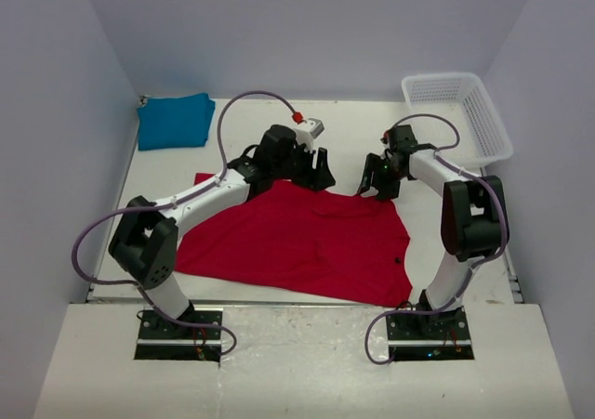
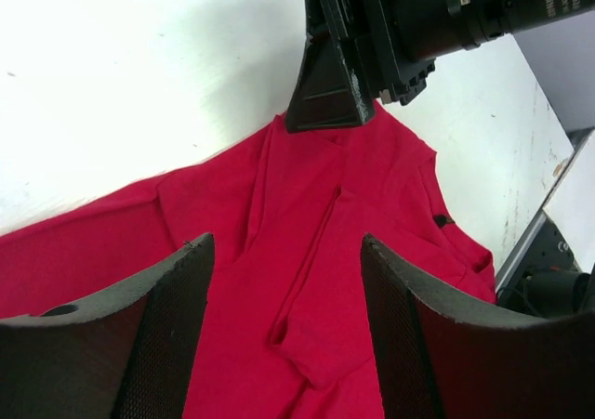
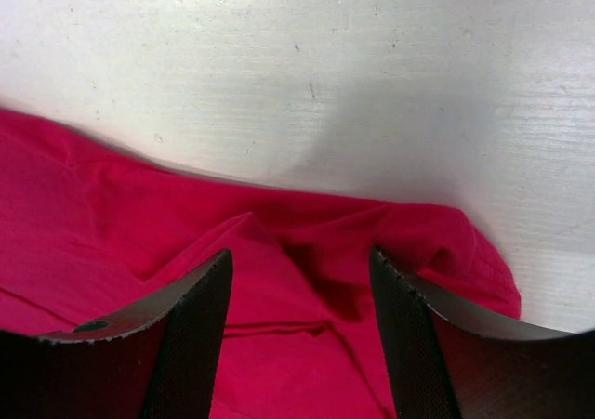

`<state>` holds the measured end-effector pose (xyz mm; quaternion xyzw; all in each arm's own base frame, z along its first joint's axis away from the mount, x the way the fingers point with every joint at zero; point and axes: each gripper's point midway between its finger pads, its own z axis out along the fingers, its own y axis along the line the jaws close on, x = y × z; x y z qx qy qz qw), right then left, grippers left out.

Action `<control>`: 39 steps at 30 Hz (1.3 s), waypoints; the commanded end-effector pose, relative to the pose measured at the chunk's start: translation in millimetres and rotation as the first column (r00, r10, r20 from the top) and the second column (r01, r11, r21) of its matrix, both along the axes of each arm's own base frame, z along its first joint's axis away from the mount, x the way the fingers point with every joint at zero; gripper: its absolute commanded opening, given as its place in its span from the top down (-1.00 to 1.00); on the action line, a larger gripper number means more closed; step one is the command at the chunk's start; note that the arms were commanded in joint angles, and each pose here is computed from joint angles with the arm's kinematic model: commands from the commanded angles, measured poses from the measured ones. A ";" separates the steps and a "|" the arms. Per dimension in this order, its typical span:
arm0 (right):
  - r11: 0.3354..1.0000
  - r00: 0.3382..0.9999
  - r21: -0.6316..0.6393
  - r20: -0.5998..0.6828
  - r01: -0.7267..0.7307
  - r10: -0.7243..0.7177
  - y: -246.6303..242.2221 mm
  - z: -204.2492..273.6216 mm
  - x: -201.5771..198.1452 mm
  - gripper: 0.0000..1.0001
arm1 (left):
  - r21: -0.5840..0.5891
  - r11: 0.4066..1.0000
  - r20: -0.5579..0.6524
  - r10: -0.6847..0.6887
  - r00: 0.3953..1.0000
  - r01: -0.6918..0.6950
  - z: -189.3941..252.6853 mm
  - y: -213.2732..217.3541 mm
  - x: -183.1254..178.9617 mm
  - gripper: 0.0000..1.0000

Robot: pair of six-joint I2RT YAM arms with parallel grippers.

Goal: Fold and stack the t-shirts
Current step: Grap the side of the flattened tshirt furthest away from the robot with both arms

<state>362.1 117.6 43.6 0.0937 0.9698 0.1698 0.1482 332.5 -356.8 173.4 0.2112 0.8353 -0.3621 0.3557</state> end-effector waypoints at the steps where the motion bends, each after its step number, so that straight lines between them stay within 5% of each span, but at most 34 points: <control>1: 0.999 0.999 0.019 0.034 -0.037 0.036 6.8 7.9 7.8 -0.22 | -0.022 0.994 0.038 0.112 0.993 -0.112 36.8 19.8 11.5 -0.31; 27: 0.994 0.994 0.027 0.026 -0.105 0.104 26.9 2.5 16.9 0.31 | -0.063 0.986 -0.054 0.151 0.987 -0.155 11.0 68.3 21.1 -0.31; 39: 0.993 0.992 0.028 0.053 -0.118 0.117 31.4 12.2 8.1 1.00 | -0.035 0.982 -0.103 0.181 0.978 -0.186 -11.0 75.8 23.1 -0.30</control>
